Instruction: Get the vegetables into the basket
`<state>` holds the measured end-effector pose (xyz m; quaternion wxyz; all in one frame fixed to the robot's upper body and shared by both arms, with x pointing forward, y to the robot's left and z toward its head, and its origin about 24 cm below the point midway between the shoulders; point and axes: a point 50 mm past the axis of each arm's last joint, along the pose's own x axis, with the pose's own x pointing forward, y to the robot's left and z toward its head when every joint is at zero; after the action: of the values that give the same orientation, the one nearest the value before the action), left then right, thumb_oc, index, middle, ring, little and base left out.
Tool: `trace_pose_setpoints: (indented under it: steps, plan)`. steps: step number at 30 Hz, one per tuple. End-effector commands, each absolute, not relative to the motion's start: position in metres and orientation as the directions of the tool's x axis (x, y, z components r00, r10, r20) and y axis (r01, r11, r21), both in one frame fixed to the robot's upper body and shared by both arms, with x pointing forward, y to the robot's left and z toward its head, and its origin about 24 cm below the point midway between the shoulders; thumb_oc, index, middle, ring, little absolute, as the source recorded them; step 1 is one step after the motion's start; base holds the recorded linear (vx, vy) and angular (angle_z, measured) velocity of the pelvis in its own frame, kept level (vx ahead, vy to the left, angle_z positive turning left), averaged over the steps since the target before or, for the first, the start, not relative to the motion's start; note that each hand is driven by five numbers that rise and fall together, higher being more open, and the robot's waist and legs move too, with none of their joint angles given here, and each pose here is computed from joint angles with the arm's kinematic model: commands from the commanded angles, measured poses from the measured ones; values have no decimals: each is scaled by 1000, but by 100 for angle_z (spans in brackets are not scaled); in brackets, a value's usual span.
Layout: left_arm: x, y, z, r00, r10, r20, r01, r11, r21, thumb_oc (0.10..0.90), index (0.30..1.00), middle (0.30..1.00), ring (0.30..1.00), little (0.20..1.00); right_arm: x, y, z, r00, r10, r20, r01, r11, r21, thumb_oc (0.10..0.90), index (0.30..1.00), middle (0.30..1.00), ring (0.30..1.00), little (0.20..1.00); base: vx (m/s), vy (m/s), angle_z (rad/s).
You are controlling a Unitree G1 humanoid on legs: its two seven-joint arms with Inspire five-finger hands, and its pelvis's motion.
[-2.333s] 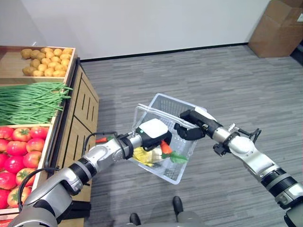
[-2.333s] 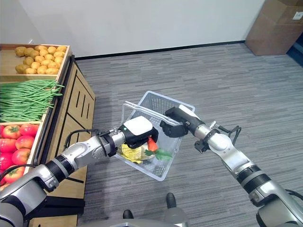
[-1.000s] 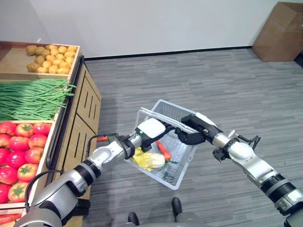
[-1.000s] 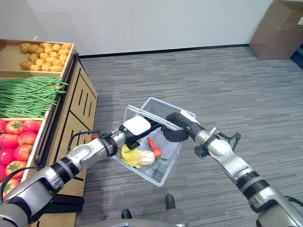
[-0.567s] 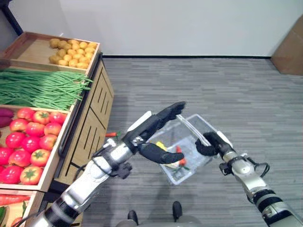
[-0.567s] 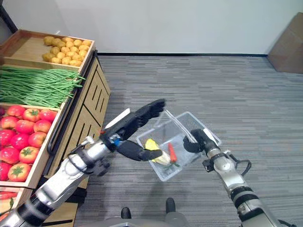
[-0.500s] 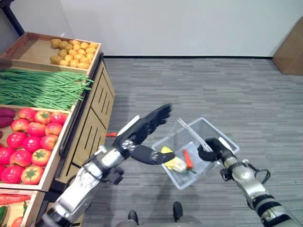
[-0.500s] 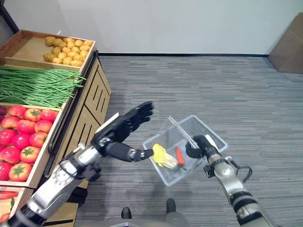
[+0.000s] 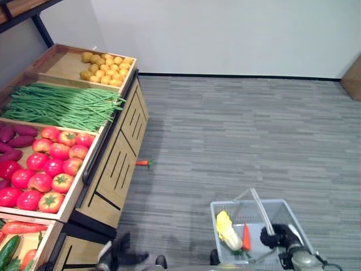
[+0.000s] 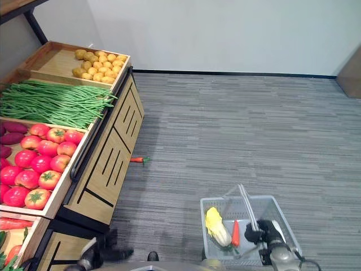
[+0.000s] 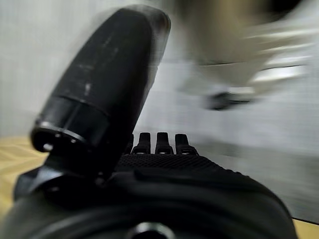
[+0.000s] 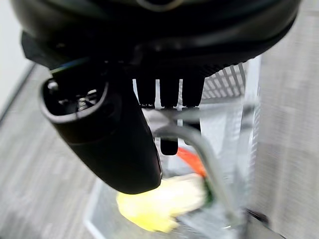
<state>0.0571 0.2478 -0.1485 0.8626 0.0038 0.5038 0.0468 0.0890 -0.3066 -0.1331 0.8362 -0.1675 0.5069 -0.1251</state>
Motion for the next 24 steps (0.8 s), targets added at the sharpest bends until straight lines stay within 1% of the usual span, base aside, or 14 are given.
trace_pose_setpoints:
  steps: [1,3,4,5,6,7,10,14,15,18,24]
  plan:
    - [99,251,-141,587,111,-802,118,968,220,900,1000,1000,1000,1000,129,-321,-113,573,-459,-679,267,888,-375,400,300,300,300,300,-7,6,5]
    - [74,254,-154,461,182,-869,124,956,266,900,1000,1000,1000,1000,106,-313,-127,489,-473,-733,360,875,-324,400,300,300,300,300,-3,7,-10]
    - [61,253,-158,398,198,-896,144,951,274,900,1000,1000,1000,1000,94,-306,-134,454,-449,-770,341,885,-316,400,300,300,300,300,-1,5,-16]
    - [61,253,-158,398,198,-896,144,951,275,900,1000,1000,1000,1000,94,-306,-134,454,-449,-769,341,885,-316,400,300,300,300,300,5,0,-10]
    - [52,254,-161,357,208,-911,149,950,275,900,1000,1000,1000,1000,86,-302,-138,432,-438,-788,329,891,-314,400,300,300,300,300,7,-2,-11]
    - [48,252,-162,340,206,-918,144,953,267,900,1000,1000,1000,1000,82,-300,-140,418,-433,-798,325,892,-314,400,300,300,300,300,7,-3,-8]
    - [42,244,-165,318,182,-931,141,962,236,900,1000,1000,1000,1000,61,-291,-148,350,-404,-845,299,903,-308,400,300,300,300,300,4,-3,-8]
    - [38,240,-167,302,181,-936,108,969,222,900,1000,1000,1000,1000,53,-280,-154,327,-365,-872,262,921,-287,400,300,300,300,300,3,-5,-13]
    - [36,238,-168,286,187,-940,54,976,211,900,1000,1000,1000,1000,47,-276,-156,305,-355,-884,259,924,-282,400,300,300,300,300,4,-6,-10]
    - [35,234,-169,272,187,-944,30,979,203,900,1000,1000,1000,1000,44,-266,-160,291,-325,-900,232,936,-264,400,300,300,300,300,-6,1,-4]
    - [37,226,-171,269,161,-950,70,980,187,900,1000,1000,1000,1000,39,-252,-165,276,-263,-924,159,961,-226,400,300,300,300,300,0,0,0]
